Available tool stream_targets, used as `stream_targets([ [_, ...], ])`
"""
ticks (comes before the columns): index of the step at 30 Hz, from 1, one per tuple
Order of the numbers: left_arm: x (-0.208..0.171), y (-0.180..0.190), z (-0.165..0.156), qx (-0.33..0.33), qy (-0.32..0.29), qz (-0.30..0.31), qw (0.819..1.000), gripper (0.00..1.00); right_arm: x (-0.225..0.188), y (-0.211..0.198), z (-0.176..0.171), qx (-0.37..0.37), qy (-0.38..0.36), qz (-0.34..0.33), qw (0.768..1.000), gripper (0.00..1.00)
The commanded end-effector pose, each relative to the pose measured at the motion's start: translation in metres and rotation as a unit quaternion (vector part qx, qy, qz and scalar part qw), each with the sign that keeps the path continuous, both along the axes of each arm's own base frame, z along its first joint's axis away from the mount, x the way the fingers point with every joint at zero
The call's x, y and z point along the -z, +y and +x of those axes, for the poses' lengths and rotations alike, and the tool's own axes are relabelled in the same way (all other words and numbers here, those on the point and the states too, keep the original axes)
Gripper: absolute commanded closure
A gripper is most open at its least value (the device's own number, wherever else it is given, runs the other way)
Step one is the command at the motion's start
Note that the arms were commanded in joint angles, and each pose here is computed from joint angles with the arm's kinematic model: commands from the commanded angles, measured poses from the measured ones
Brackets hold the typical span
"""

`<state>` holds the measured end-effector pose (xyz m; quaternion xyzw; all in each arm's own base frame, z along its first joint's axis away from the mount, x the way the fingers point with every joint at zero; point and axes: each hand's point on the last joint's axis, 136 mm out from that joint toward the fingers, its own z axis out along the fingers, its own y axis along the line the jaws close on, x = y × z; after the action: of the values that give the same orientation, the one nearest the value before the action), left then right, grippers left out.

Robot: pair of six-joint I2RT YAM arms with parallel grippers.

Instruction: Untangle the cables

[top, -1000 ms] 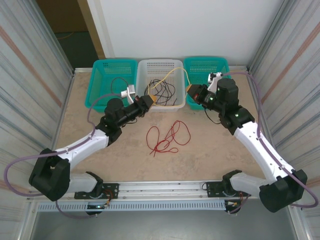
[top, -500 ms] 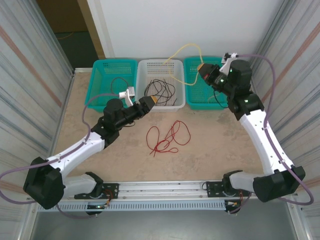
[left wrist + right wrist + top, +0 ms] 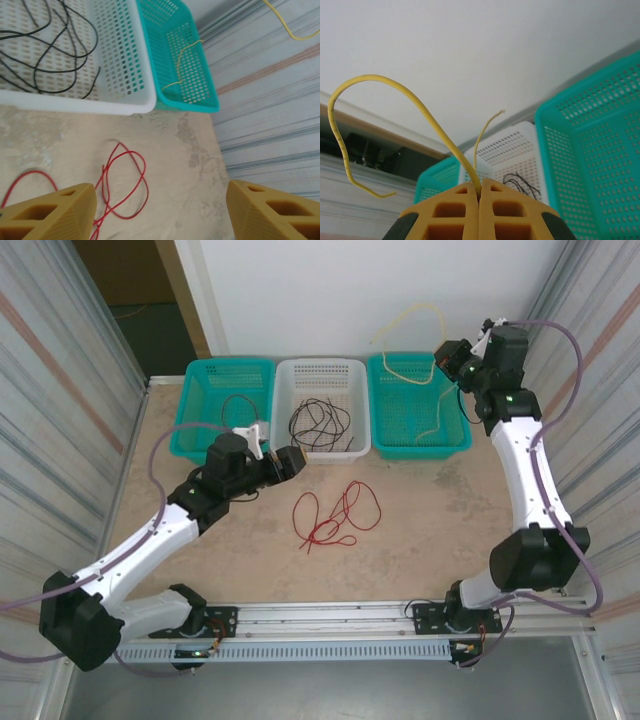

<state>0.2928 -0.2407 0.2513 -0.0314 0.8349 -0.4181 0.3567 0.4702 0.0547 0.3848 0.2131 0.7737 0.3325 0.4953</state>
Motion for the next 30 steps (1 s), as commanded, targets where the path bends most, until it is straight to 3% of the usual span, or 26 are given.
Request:
stream_targets([
  [1, 0.017, 0.011, -0.004, -0.009, 0.016, 0.043, 0.999, 0.32, 0.010, -0.011, 0.011, -0.010, 0.009, -0.015, 1.000, 1.00],
  [13, 0.030, 0.014, -0.010, -0.008, 0.037, 0.049, 0.998, 0.33, 0.143, -0.013, 0.044, -0.072, 0.159, 0.034, 0.984, 0.99],
  [15, 0.032, 0.014, -0.011, -0.008, 0.039, 0.051, 0.998, 0.33, 0.154, -0.013, 0.042, -0.069, 0.173, 0.034, 0.982, 0.94],
  [19, 0.037, 0.014, -0.013, -0.005, 0.047, 0.057, 0.997, 0.31, 0.172, -0.024, 0.036, -0.044, 0.192, 0.014, 0.980, 0.70],
  [21, 0.039, 0.013, -0.013, 0.000, 0.051, 0.057, 0.997, 0.30, 0.179, -0.032, 0.033, -0.029, 0.205, 0.008, 0.978, 0.62],
  [26, 0.043, 0.007, -0.014, 0.014, 0.063, 0.059, 0.996, 0.30, 0.189, -0.047, 0.024, 0.000, 0.231, -0.003, 0.973, 0.58],
  [30, 0.047, 0.006, -0.012, 0.013, 0.069, 0.060, 0.996, 0.30, 0.185, -0.037, 0.018, -0.015, 0.225, -0.015, 0.974, 0.59],
])
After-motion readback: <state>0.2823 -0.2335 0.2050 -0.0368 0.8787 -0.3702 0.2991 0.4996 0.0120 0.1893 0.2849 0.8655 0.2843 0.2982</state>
